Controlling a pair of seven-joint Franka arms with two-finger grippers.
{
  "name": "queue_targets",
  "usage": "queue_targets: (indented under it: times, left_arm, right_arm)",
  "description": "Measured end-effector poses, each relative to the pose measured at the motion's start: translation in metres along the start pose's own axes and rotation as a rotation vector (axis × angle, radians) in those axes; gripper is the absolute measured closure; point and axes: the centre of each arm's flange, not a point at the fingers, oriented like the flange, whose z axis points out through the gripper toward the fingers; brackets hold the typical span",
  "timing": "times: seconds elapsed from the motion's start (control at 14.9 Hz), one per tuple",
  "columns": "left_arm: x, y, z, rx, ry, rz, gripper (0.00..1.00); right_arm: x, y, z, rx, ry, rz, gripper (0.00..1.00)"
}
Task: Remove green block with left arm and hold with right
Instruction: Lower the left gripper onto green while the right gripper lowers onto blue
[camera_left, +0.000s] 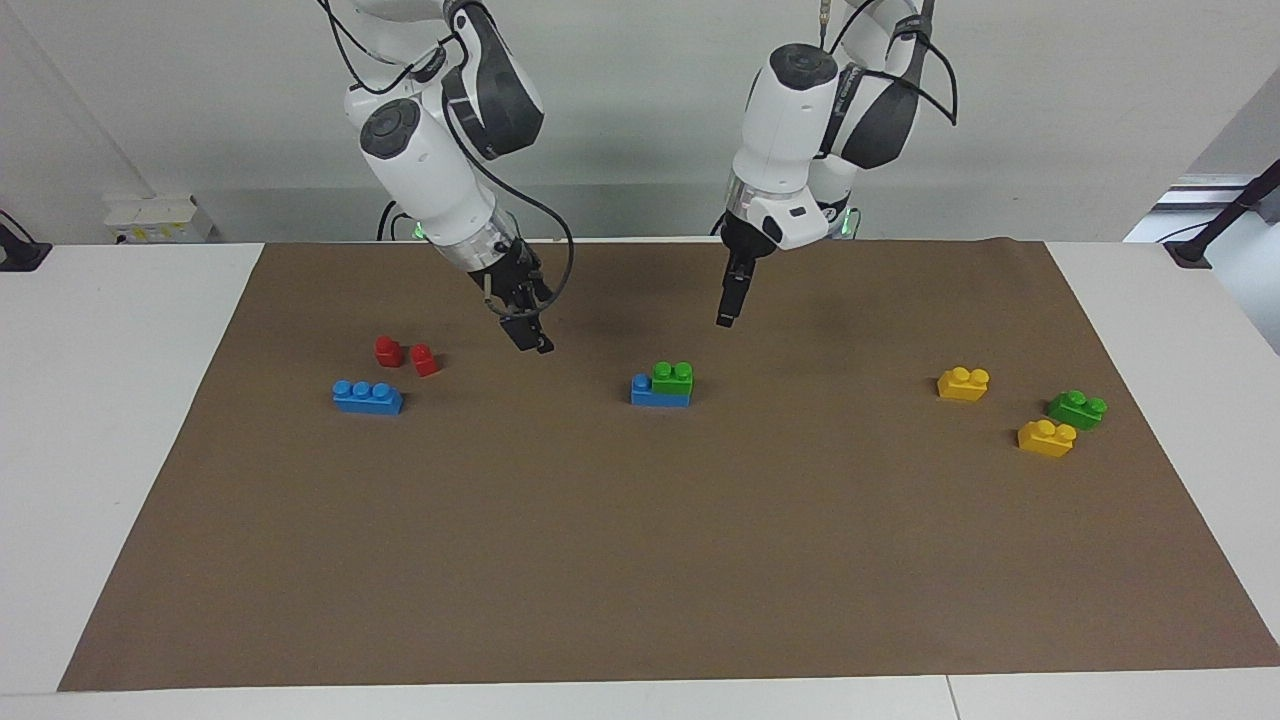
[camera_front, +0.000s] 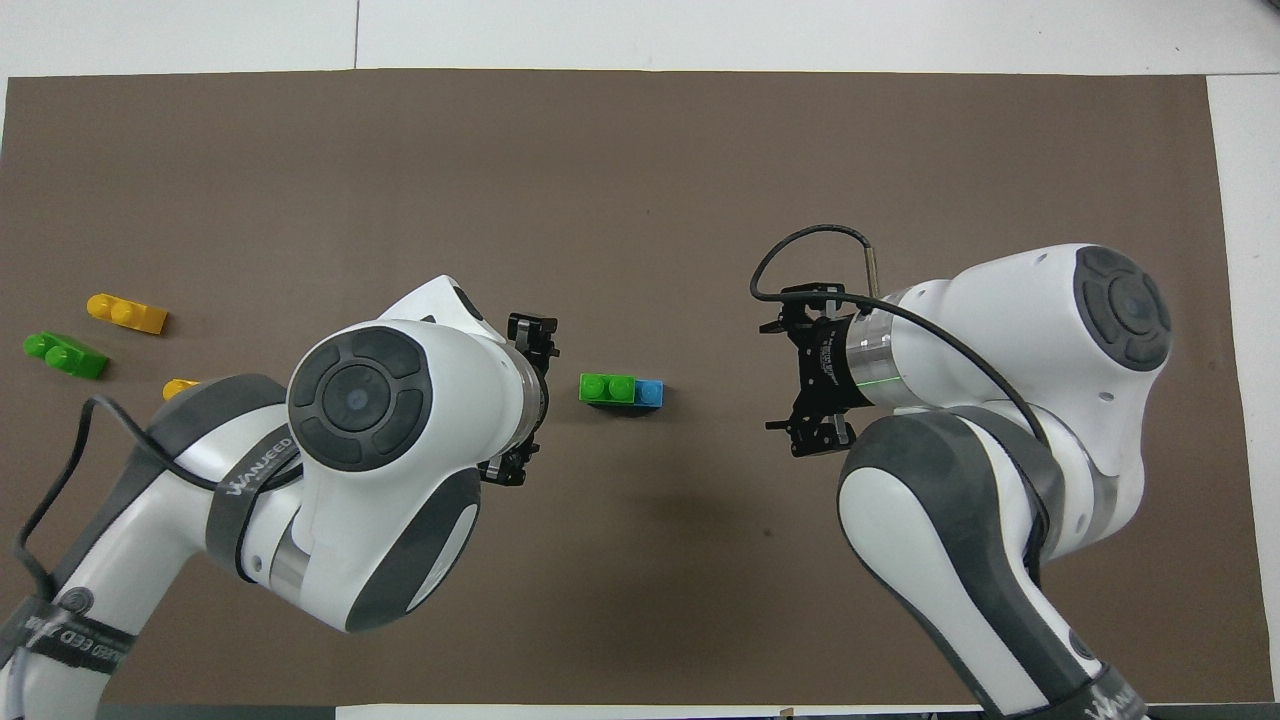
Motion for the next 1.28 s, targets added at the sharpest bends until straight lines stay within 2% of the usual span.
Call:
queue_targets:
  times: [0.47, 0.88, 1.28]
  left_arm:
    - [-0.016, 0.019, 0.041, 0.010, -0.012, -0.148, 0.00]
    - [-0.016, 0.025, 0.057, 0.009, -0.015, -0.208, 0.00]
    - [-0.031, 0.021, 0.102, 0.031, 0.046, -0.221, 0.00]
  right_arm:
    - [-0.009, 0.003, 0.055, -0.023, -0.012, 0.056, 0.00]
    - [-0.021, 0.017, 0.089, 0.023, -0.006, 0.076, 0.00]
    - [-0.014, 0.019, 0.114, 0.033, 0.011, 0.083, 0.00]
